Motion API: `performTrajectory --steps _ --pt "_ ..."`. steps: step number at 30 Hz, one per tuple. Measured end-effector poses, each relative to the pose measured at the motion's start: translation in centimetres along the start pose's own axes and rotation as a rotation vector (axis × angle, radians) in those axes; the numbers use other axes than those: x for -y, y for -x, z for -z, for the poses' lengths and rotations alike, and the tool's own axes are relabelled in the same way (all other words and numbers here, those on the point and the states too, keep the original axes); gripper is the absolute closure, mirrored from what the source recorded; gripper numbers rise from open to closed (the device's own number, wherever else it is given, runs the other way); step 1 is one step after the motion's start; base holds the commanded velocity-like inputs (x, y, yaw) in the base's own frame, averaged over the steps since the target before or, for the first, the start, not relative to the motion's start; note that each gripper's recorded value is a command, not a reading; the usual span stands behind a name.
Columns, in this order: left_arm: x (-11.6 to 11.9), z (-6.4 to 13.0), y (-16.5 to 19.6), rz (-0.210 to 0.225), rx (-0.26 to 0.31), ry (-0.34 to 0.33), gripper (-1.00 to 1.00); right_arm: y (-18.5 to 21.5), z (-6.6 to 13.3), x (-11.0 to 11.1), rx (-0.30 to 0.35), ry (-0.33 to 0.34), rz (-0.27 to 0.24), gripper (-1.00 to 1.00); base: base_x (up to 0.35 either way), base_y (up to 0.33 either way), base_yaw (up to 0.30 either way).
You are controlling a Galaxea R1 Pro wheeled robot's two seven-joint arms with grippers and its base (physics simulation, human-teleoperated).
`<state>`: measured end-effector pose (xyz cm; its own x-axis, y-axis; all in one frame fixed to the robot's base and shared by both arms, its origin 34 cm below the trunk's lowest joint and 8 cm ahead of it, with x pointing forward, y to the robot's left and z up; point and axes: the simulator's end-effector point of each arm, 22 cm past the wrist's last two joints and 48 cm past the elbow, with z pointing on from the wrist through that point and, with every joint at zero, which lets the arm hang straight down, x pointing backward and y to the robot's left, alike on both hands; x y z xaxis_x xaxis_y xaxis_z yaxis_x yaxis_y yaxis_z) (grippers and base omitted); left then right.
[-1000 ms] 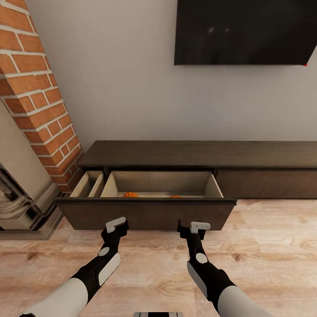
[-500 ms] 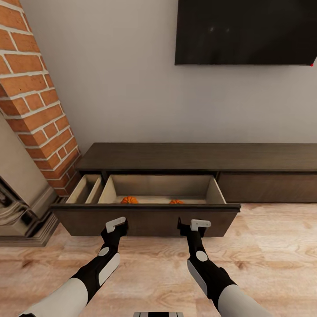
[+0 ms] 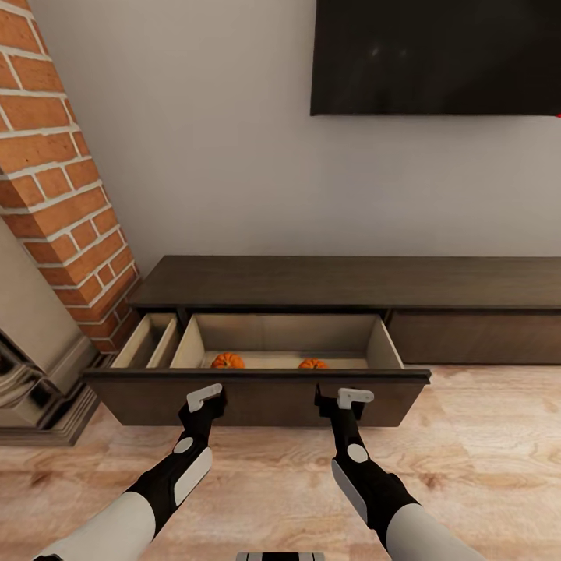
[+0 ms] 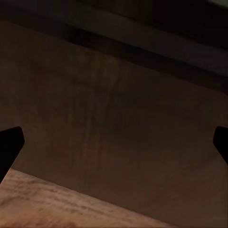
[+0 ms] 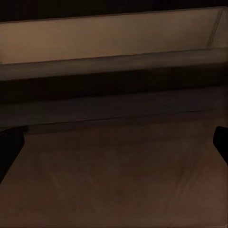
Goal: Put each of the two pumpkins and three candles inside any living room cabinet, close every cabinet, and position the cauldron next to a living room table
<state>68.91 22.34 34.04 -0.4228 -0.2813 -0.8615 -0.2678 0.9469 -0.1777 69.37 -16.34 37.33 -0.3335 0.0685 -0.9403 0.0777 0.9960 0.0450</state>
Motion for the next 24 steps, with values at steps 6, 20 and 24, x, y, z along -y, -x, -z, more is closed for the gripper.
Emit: performTrajectory --steps 6,20,24 --pt "-0.02 0.0 0.0 0.0 0.0 0.0 -1.0 -0.04 0.02 0.04 -0.001 -0.001 -0.001 -1.0 0.007 0.0 0.0" --pt "-0.04 0.0 0.04 0.001 0.001 0.001 -1.0 -0.01 0.02 0.05 -0.001 -0.002 -0.002 -1.0 0.162 0.0 0.0" --pt "-0.05 0.01 0.05 0.001 0.001 0.001 -1.0 0.0 0.03 0.06 0.0 -0.002 -0.002 -1.0 0.283 0.0 0.0"
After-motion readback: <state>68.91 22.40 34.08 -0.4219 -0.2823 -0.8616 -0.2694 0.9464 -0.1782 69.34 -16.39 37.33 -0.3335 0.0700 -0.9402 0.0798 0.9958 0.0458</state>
